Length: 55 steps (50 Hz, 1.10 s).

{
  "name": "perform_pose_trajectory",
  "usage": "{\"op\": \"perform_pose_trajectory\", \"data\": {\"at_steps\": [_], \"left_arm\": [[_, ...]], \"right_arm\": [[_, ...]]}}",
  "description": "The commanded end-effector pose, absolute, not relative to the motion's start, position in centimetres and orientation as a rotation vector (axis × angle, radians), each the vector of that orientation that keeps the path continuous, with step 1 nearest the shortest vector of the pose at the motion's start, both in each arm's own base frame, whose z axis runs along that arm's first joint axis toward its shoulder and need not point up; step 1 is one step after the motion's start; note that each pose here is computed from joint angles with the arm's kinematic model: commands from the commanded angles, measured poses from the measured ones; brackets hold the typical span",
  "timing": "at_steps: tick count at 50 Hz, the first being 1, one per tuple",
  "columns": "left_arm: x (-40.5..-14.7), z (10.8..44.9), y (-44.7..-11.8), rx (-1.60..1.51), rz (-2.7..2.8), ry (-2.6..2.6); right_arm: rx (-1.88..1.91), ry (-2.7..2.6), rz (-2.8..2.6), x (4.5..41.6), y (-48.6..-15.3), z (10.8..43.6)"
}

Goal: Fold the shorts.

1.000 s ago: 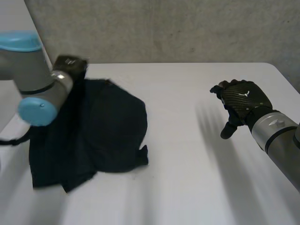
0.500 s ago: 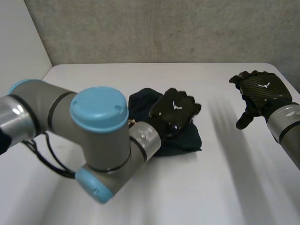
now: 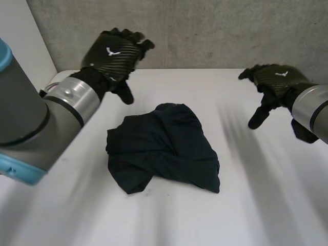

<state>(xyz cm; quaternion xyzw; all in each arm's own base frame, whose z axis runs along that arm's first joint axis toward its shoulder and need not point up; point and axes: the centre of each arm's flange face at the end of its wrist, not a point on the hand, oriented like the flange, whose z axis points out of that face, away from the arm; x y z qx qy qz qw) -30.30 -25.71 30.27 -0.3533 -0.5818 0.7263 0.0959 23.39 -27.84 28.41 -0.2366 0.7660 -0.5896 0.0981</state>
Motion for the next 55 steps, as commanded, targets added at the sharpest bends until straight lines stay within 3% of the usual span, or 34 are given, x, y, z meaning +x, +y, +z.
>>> {"op": "perform_pose_trajectory", "data": {"at_steps": [1, 13, 22, 27, 32, 37, 41, 47, 55], "left_arm": [[-27.9, 26.1, -31.6, -1.027, 1.961, -1.899], [-28.1, 18.5, -35.5, -0.991, 1.516, -2.194], [-30.8, 16.8, -36.5, -1.028, 1.530, -2.132], [-32.0, 14.3, -36.7, -1.057, 1.473, -2.147], [-32.0, 15.2, -36.5, -1.041, 1.520, -2.194], [-31.3, 22.4, -35.3, -0.985, 1.713, -2.135], [-29.8, 31.0, -32.2, -0.915, 1.969, -1.950], [-26.5, 40.5, -27.0, -0.684, 2.304, -1.683], [-23.1, 47.2, -19.8, -0.563, 2.506, -1.436]], "right_arm": [[-0.522, 2.261, -1.445, 24.8, -28.2, 25.5], [-0.527, 2.281, -1.210, 28.6, -30.4, 18.8], [-0.580, 2.291, -1.164, 30.2, -30.9, 15.6], [-0.694, 2.246, -1.212, 31.4, -30.1, 15.7], [-0.808, 2.167, -1.394, 31.3, -30.4, 18.7], [-0.887, 1.993, -1.801, 30.3, -30.1, 26.2], [-0.909, 1.818, -2.109, 29.4, -28.7, 32.3], [-0.911, 1.615, -2.401, 27.8, -25.8, 39.1], [-0.852, 1.397, -2.583, 25.2, -20.0, 46.1]]}}
